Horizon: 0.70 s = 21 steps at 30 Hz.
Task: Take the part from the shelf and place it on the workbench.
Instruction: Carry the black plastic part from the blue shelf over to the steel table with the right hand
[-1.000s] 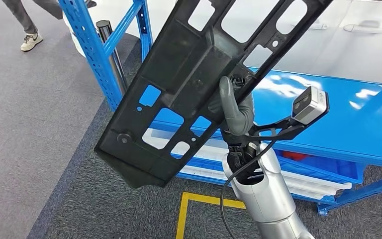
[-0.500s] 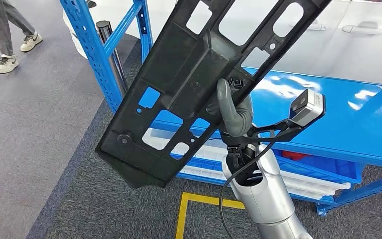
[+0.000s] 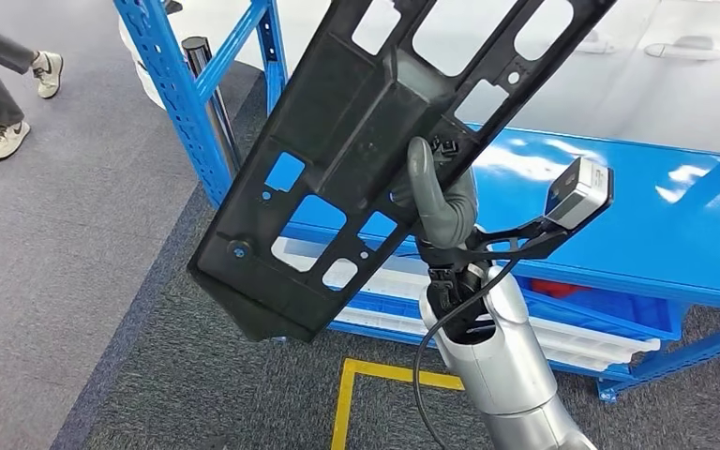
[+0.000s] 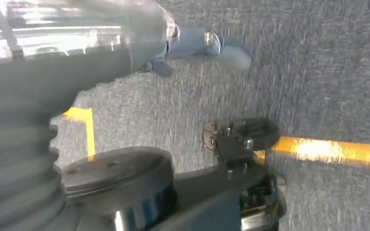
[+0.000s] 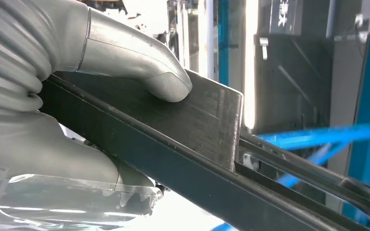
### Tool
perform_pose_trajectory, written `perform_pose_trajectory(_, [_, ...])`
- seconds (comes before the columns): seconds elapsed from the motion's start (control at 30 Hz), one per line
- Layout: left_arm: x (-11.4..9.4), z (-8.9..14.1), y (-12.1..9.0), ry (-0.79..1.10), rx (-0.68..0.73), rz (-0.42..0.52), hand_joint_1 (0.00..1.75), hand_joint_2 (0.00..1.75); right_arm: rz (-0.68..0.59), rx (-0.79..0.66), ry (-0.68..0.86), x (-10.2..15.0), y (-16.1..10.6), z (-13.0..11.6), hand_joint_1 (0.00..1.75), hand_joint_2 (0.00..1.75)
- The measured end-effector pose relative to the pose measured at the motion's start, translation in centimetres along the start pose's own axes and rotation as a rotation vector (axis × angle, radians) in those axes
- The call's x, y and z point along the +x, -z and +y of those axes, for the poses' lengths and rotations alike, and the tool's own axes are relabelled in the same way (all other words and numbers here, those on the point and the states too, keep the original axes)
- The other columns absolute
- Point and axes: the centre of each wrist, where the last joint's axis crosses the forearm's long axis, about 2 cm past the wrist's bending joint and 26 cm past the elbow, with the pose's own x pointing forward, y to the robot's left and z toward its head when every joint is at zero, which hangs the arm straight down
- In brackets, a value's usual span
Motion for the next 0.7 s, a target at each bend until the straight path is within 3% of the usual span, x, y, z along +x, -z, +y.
perform_pose_trajectory(0.7, [0.04, -0.06, 0.00, -0.043, 0.008, 0.000, 0.00, 1.75, 0.037, -0.020, -0.004, -0.64, -0.32, -0.24, 1.75, 1.75])
